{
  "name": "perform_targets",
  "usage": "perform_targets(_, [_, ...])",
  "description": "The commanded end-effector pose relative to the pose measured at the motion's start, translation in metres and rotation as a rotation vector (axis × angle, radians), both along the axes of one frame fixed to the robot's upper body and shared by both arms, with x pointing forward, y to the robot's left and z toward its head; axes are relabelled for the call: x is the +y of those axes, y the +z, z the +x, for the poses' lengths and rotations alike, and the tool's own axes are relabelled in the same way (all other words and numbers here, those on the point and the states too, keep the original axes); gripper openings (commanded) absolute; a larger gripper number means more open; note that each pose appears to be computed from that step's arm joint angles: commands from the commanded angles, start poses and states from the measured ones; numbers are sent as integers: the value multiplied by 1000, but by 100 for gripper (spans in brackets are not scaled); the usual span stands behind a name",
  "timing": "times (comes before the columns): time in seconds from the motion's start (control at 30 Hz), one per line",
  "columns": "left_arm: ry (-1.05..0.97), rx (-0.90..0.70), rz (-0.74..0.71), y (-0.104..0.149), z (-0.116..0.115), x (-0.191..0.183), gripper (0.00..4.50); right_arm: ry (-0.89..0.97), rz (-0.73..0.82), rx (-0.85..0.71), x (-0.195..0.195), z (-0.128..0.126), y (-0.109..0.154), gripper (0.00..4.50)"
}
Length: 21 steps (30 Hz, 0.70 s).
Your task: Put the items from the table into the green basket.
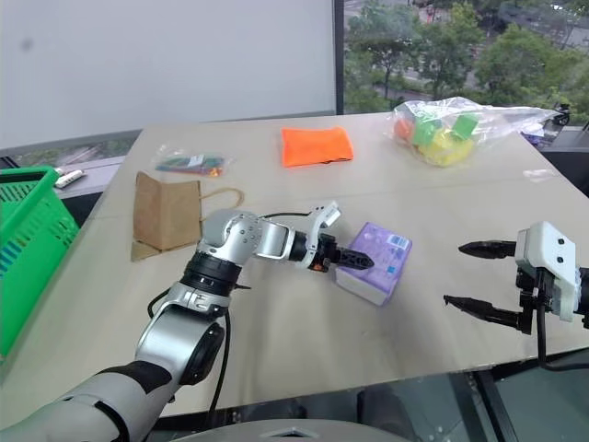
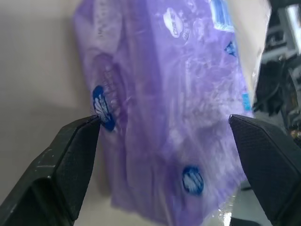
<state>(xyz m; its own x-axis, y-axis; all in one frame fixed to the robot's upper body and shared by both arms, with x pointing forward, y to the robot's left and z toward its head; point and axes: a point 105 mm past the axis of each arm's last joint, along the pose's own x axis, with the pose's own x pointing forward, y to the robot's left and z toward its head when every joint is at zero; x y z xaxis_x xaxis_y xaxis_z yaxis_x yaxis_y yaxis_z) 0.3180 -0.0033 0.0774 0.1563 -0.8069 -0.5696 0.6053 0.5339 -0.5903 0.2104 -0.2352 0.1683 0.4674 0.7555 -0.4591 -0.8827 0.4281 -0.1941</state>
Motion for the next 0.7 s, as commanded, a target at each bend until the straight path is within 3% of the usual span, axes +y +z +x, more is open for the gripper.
perform_targets(0.03, [-18,-25,13,-5,4,-9,449,-3,-21,-63,-2,-3,19,450])
perform_targets(0.07, [-14,-24,18,-9,5,-10,449,-11,-23,-63,-3,-4,19,450])
perform_targets(0.17, [-13,-12,7,-16,4,-15,368,-18,-26,-64,-3,-5,20,450])
perform_targets(0.23, [-13,-16,20,-20,4,-14,275,-16,-21,-68,-2,-5,21,450])
perform_targets(0.3, [-8,-16,15,-21,3,-13,213,-10,-10,-74,1,-3,23,450])
perform_targets(0.4, [40,-52,-73,-3,10,-7,117,13,21,-94,9,0,27,450])
perform_targets(0.5, [127,-214,-116,27,21,20,117,68,116,-138,27,2,37,450])
perform_targets(0.7, [469,-711,-9,98,29,124,117,199,339,-243,69,19,54,450])
